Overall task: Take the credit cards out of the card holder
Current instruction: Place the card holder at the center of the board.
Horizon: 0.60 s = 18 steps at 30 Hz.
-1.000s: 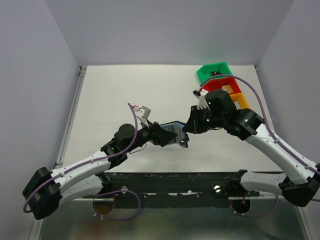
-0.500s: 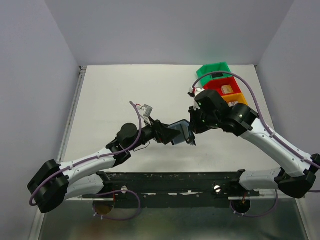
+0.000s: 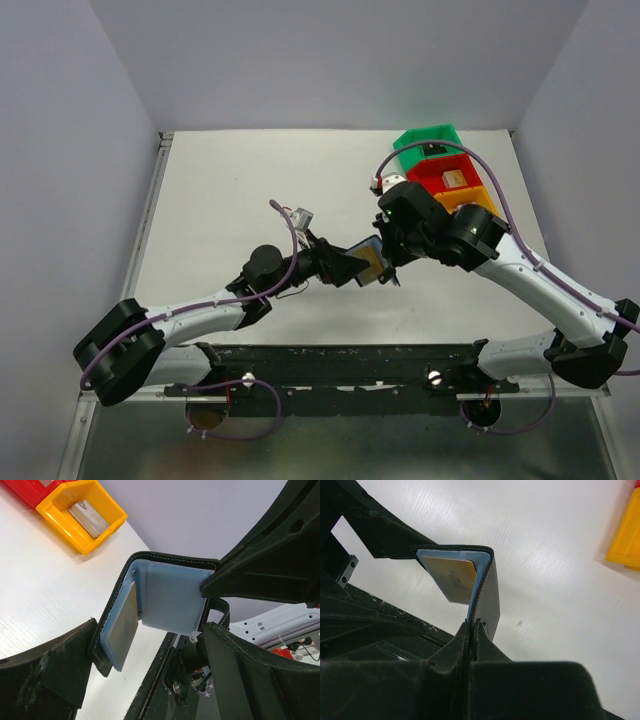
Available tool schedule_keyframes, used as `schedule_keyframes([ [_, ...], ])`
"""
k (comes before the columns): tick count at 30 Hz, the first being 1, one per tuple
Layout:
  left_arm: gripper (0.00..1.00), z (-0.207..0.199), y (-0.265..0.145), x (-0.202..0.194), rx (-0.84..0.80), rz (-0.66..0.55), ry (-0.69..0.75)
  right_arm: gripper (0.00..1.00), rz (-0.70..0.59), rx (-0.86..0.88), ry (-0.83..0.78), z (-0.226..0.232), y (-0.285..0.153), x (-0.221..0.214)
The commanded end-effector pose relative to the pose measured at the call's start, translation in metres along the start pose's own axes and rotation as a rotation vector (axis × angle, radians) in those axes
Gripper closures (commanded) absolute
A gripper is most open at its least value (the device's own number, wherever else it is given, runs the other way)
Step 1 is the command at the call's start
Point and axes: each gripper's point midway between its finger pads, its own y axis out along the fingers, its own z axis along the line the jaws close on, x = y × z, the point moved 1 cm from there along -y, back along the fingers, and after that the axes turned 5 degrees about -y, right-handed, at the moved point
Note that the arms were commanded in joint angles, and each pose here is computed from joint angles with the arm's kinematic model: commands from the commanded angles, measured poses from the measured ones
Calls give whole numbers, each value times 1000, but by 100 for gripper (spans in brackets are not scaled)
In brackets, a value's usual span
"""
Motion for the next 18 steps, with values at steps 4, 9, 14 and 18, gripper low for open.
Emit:
schedule_keyframes([
  [4,16,-20,-10,13,-73,-51,53,100,-71,162,59,18,-13,9],
  [9,32,-14,-20,11,-41,-56,72,100,-93,338,94,41,-19,11],
  [14,42,-7,-32,9,-14,-75,78,100,-115,438,124,53,-24,14],
  [18,53,-3,-40,8,14,-79,97,100,-131,500,152,58,-25,18],
])
